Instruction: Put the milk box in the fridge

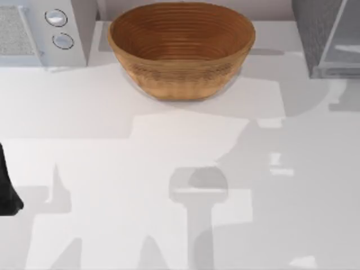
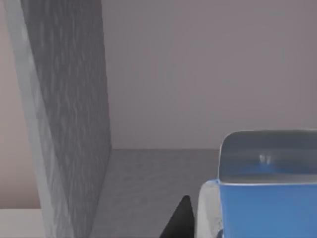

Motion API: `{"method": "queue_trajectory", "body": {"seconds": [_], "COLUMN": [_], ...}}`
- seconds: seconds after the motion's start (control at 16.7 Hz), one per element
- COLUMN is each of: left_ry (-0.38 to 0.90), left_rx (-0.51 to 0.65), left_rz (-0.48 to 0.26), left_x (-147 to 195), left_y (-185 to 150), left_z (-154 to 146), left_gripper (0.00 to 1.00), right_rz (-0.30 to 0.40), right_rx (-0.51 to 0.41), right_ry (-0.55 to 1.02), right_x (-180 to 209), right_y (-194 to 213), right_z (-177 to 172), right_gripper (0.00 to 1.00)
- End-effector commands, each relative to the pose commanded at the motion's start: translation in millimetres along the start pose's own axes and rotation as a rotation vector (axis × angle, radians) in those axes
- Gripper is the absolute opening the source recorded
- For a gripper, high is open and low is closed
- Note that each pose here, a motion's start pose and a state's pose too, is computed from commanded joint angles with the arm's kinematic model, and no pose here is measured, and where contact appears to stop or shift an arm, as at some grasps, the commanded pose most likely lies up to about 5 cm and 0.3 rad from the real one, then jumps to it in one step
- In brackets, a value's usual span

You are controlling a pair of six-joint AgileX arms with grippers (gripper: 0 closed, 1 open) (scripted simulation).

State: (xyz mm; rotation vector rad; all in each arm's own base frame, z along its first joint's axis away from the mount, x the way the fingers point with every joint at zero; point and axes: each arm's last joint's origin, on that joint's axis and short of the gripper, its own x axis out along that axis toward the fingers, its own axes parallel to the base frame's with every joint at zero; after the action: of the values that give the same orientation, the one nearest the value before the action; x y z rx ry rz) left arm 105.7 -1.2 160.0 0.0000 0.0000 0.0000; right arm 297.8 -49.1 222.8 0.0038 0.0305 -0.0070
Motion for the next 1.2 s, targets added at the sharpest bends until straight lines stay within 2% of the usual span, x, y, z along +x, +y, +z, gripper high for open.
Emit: {"method": "queue_trajectory", "body": {"seconds": [0.24, 0.54, 0.78, 1.2], "left_ry": [0.000, 0.000, 0.000, 0.000], "left_rx": [0.000, 0.000, 0.000, 0.000], "left_rz": [0.000, 0.000, 0.000, 0.000], "left_x": [0.0, 0.0, 0.0, 0.0], "left_y": [0.0, 0.0, 0.0, 0.0], "left_z": [0.0, 0.0, 0.0, 0.0], "left_gripper": [1.00, 1.00, 1.00, 1.00], "right_rz": [0.002, 0.005, 0.008, 0.000], "right_rx": [0.006, 0.000, -0.002, -0.006], "right_ry": [0.006, -0.020, -0.029, -0.039], "right_x": [58.2, 99.8, 110.7, 112.0], "right_y": [-24.2, -47.3, -54.4, -55.5], "right_z": [-40.6, -89.1, -108.8, -105.7], "right_gripper": [0.00, 0.00, 0.00, 0.00]}}
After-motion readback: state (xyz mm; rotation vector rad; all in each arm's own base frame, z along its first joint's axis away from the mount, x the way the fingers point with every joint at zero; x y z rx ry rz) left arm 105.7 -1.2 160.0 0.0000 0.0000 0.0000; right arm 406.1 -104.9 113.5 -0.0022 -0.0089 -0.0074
